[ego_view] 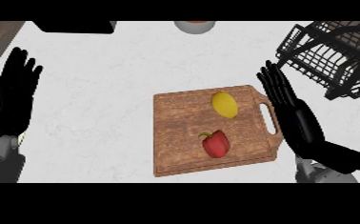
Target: Pick the bell pepper from the cutting board and place it in the tiered basket
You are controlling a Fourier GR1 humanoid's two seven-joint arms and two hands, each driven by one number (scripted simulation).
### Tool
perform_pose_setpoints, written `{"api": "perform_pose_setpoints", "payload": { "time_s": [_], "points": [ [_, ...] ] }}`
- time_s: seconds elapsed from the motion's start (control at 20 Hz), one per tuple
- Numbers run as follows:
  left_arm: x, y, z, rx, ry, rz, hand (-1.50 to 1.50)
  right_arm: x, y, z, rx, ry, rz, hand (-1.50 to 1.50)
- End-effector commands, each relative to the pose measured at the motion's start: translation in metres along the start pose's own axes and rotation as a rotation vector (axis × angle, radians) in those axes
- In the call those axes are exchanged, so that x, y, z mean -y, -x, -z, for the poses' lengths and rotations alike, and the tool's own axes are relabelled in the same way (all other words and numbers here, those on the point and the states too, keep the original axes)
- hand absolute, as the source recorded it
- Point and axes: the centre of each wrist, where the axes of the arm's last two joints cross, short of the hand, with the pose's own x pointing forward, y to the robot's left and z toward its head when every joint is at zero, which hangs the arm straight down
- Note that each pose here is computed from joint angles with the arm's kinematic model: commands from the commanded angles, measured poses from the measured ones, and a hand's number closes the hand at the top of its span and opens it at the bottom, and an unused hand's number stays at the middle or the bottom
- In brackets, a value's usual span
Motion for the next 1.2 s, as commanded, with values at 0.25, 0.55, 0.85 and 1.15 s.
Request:
{"api": "perform_pose_setpoints", "payload": {
  "time_s": [0.25, 0.55, 0.85, 1.15],
  "points": [
    [0.059, 0.050, -0.028, 0.047, 0.463, 0.133, 0.00, -0.118, 0.004, 0.032, -0.037, -0.165, -0.186, -1.50],
    [0.073, 0.106, -0.049, -0.025, 0.530, 0.076, 0.00, -0.177, 0.041, 0.029, 0.039, -0.088, -0.229, -1.50],
    [0.065, 0.115, -0.042, -0.012, 0.485, 0.078, 0.00, -0.182, 0.001, 0.016, 0.098, -0.150, -0.528, -1.50],
    [0.047, 0.115, -0.040, -0.054, 0.453, 0.116, 0.00, -0.143, 0.008, 0.020, -0.095, -0.305, -1.036, -1.50]
  ]
}}
